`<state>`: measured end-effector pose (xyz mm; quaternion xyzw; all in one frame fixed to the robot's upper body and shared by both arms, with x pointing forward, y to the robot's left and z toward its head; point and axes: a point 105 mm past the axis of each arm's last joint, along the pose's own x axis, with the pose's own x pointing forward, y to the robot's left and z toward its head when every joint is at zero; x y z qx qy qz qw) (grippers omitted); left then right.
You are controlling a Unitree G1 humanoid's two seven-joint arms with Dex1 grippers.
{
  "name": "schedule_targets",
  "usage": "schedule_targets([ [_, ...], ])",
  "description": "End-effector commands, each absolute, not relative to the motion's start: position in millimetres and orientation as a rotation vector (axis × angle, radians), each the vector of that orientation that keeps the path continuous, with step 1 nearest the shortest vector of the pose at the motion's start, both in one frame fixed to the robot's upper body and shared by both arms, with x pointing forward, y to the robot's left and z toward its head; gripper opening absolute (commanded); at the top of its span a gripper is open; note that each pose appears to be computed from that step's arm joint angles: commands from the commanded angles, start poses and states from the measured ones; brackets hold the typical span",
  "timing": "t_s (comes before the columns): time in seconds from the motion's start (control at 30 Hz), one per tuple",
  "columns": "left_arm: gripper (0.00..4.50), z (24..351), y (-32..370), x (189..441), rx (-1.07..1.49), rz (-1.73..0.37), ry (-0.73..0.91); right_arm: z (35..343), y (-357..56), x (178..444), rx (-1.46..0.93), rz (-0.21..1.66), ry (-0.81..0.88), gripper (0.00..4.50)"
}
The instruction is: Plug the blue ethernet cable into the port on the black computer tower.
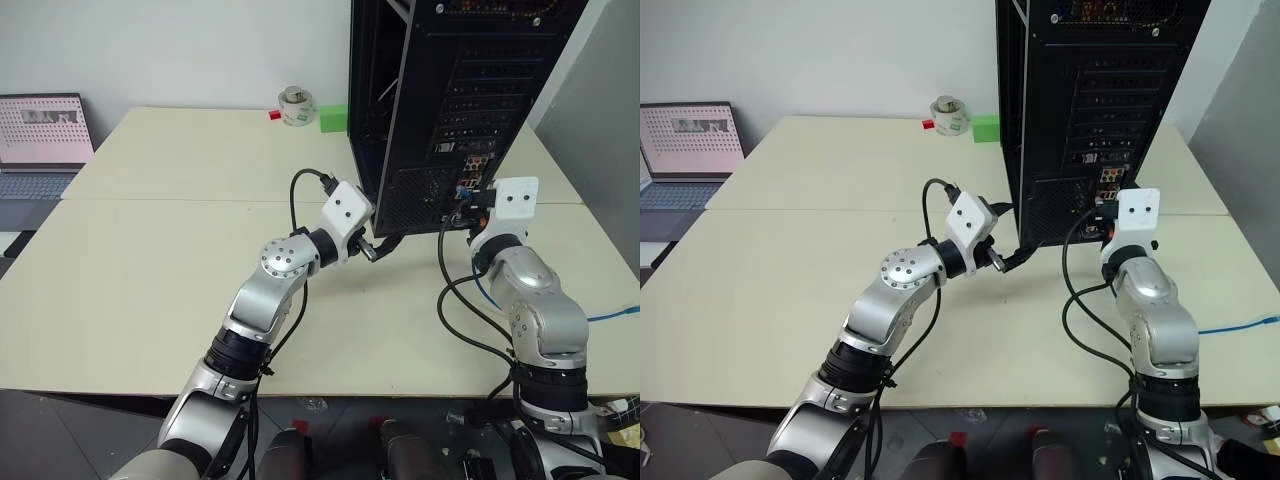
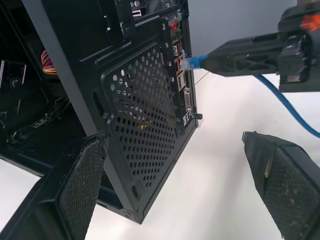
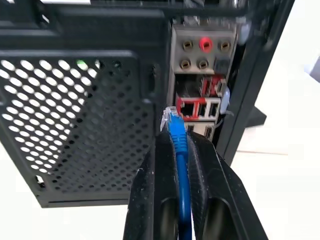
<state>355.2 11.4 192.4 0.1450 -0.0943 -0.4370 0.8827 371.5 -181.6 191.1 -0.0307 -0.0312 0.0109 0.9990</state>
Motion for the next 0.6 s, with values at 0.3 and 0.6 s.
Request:
schedule_targets([
  [0.3, 4.50, 210.5, 8.4, 348.5, 0.315, -0.910, -0.269, 216.1, -187.3, 380.4, -0.033, -0.008, -0.159, 0.00],
  [0.6, 4.50, 209.5, 9.3, 348.0, 0.312, -0.909, -0.262, 215.6, -190.5, 383.2, -0.025, -0.022, -0.159, 0.00],
])
